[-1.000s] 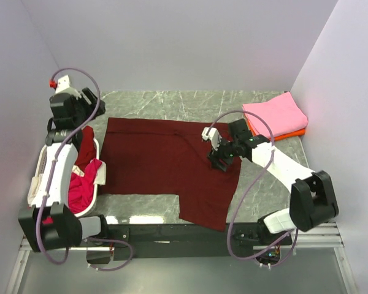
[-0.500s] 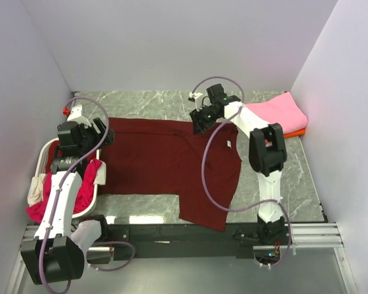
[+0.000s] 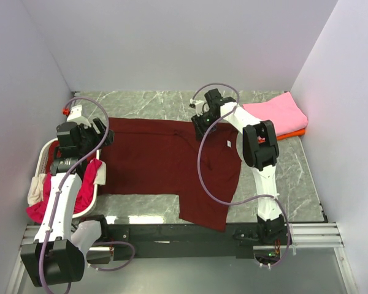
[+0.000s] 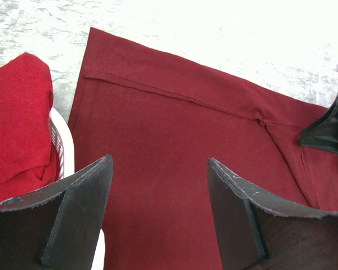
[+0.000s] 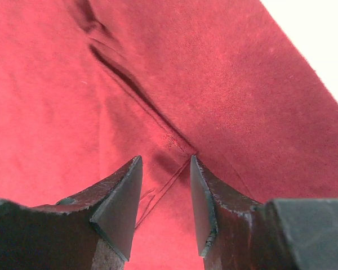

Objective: Fold and stack the t-shirts
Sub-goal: Fold the tshirt

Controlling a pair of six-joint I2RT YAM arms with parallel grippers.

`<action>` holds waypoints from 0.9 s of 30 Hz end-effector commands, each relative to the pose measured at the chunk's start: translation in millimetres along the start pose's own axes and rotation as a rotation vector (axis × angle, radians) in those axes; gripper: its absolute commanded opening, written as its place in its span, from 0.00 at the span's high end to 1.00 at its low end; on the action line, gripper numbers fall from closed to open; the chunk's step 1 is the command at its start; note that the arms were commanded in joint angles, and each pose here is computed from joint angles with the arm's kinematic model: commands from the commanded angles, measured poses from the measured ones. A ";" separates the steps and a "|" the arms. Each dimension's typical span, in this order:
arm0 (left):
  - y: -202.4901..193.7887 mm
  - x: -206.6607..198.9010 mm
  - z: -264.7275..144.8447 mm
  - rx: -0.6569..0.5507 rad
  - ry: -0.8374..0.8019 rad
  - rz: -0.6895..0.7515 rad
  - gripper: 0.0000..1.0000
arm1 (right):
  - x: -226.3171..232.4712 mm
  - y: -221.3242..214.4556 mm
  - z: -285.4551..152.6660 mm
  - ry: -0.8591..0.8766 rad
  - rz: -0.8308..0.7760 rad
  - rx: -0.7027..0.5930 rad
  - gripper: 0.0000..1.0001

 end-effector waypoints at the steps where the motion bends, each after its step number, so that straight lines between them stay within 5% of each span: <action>1: 8.4 -4.4 -3.2 -0.045 -0.028 0.032 0.27 | -2.8 2.3 -0.6 -0.011 0.017 0.008 0.53; 6: 7.3 -3.7 -2.7 -0.040 -0.023 0.031 0.27 | -4.2 3.1 2.7 -0.007 0.017 0.006 0.53; 16: 8.0 -3.4 -2.8 -0.043 -0.018 0.032 0.27 | 7.8 14.9 -24.7 -0.009 -0.020 -0.063 0.94; 27: 7.3 -2.9 -2.3 -0.040 -0.015 0.032 0.27 | 82.6 5.0 -17.3 0.129 -0.173 0.018 0.98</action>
Point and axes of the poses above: each gripper's point midway between its finger pads, its own z axis out along the fingers, its own x axis along the line the jaws close on, y = z × x, the point moved 9 cm from there along -z, back along the fingers, and after that the axes turned 1 degree about z, right-handed, at the moved point
